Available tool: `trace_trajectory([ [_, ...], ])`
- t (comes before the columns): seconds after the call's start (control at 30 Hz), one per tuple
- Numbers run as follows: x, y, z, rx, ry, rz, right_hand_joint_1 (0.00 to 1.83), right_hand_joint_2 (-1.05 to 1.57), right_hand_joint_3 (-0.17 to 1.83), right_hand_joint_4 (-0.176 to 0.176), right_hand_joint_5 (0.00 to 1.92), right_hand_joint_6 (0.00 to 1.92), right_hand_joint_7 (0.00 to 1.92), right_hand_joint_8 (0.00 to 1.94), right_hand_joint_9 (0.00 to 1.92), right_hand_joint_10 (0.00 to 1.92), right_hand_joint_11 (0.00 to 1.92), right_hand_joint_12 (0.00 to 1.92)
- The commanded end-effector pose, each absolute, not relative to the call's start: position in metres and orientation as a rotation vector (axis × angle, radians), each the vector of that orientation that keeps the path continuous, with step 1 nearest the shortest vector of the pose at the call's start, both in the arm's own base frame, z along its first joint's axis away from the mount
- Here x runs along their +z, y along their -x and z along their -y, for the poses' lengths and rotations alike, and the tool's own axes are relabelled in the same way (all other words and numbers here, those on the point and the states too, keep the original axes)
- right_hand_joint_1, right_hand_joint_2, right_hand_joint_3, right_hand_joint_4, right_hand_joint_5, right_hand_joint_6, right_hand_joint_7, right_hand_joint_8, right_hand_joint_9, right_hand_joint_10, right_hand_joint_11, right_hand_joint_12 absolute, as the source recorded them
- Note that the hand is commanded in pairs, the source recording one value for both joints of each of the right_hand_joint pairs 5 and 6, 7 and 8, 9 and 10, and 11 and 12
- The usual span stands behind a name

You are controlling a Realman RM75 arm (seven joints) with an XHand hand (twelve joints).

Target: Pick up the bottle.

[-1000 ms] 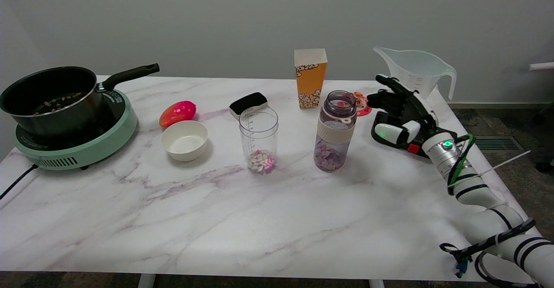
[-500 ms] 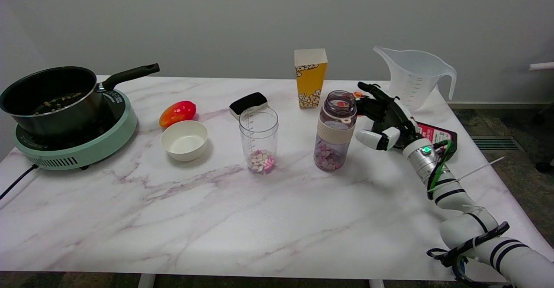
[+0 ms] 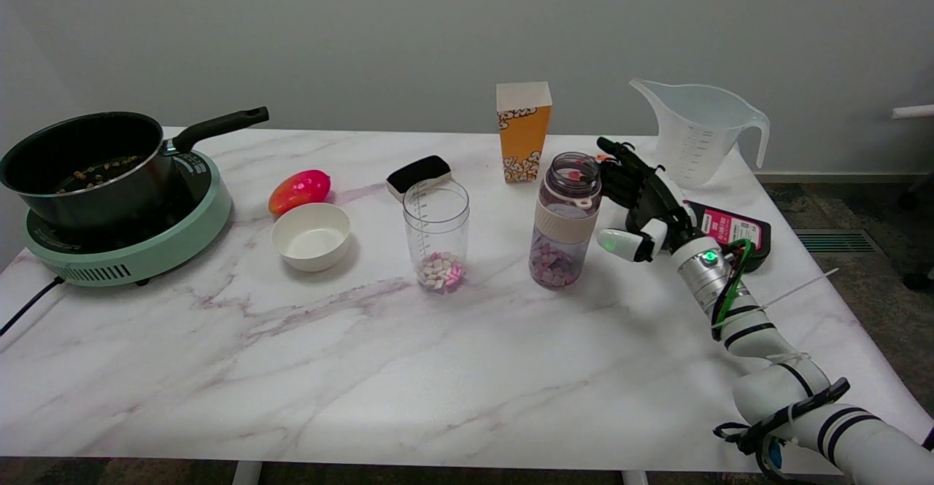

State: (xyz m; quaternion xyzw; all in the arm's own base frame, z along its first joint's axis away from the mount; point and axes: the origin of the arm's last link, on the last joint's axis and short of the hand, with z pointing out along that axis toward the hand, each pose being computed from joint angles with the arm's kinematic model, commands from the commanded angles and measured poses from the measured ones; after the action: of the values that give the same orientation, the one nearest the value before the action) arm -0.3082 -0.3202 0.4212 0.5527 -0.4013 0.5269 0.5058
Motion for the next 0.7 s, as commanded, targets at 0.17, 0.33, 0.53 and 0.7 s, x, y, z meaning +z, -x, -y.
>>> trace_trajectory([
  [0.17, 0.407, 0.318, 0.316, 1.285, -1.332, 1.03, 1.26, -0.58, 1.38, 0.0, 0.18, 0.18, 0.53, 0.53, 0.55, 0.55, 0.54, 0.54],
  [0.33, 0.403, 0.32, 0.315, 1.289, -1.331, 1.038, 1.26, -0.58, 1.39, 0.0, 0.17, 0.17, 0.52, 0.52, 0.55, 0.55, 0.53, 0.53],
  [0.53, 0.399, 0.321, 0.317, 1.291, -1.333, 1.042, 1.26, -0.58, 1.38, 0.0, 0.16, 0.16, 0.52, 0.52, 0.54, 0.54, 0.53, 0.53],
  [0.7, 0.395, 0.322, 0.318, 1.292, -1.332, 1.051, 1.26, -0.55, 1.37, 0.0, 0.17, 0.17, 0.52, 0.52, 0.54, 0.54, 0.52, 0.52],
])
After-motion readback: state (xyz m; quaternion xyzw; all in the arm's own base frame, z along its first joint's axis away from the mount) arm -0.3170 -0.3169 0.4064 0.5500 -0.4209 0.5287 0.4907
